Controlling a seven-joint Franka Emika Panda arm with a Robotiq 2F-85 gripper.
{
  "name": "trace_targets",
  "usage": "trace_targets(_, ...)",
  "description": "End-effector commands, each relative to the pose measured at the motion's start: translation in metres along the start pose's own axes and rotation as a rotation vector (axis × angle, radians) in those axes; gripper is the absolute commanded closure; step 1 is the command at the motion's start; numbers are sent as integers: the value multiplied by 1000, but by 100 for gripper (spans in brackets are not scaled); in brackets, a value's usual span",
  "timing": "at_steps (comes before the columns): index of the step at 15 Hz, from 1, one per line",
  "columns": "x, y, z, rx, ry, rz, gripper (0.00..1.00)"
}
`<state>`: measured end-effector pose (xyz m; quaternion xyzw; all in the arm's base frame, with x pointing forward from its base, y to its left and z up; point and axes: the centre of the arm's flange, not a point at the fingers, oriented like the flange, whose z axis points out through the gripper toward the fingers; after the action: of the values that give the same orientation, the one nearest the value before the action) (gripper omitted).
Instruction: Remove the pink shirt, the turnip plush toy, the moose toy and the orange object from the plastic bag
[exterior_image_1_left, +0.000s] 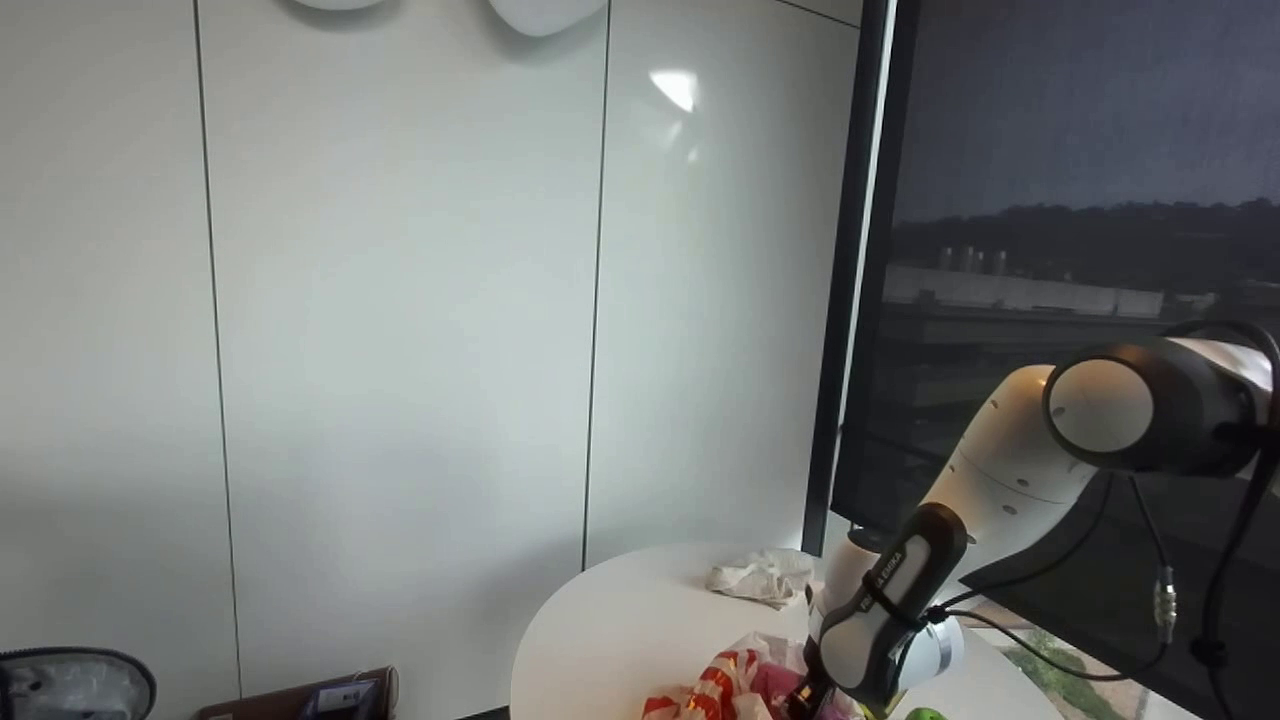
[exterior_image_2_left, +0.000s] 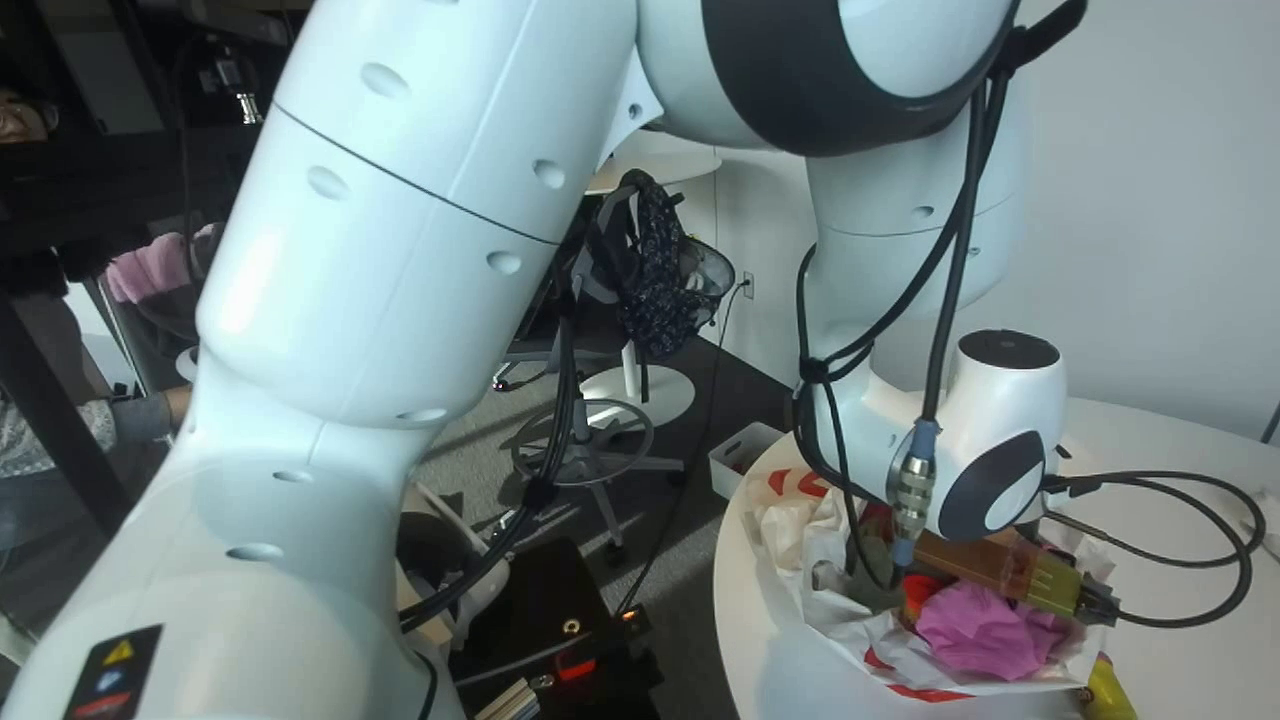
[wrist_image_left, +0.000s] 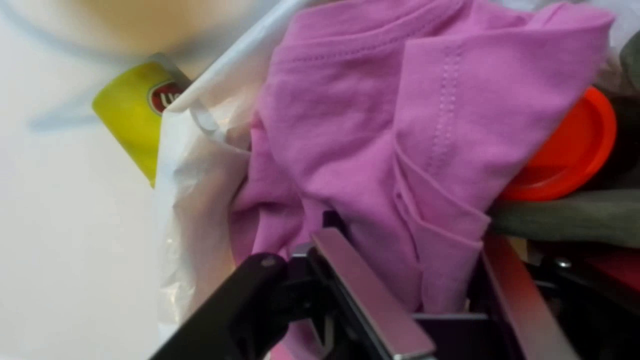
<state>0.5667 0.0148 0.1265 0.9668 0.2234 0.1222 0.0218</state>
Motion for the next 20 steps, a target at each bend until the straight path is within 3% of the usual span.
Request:
trace_targets(1, -15, -3, -28, 4, -32, 16, 80)
trace_targets(3, -18, -4, -54, 9, -63, 36, 93)
trace_targets(5, -19, -4, -87, 19, -98, 51, 95)
trace_targets(6, -20, -2, -108, 18, -94, 55, 91)
trace_targets(10, -21, 7, -181, 26, -72, 118, 91)
trace_targets(14, -35, 30, -262, -108, 23, 170, 92)
trace_targets(16, -51, 58, -300, -193, 106, 217, 91)
trace_targets(20, -68, 136, -298, -368, 207, 277, 89)
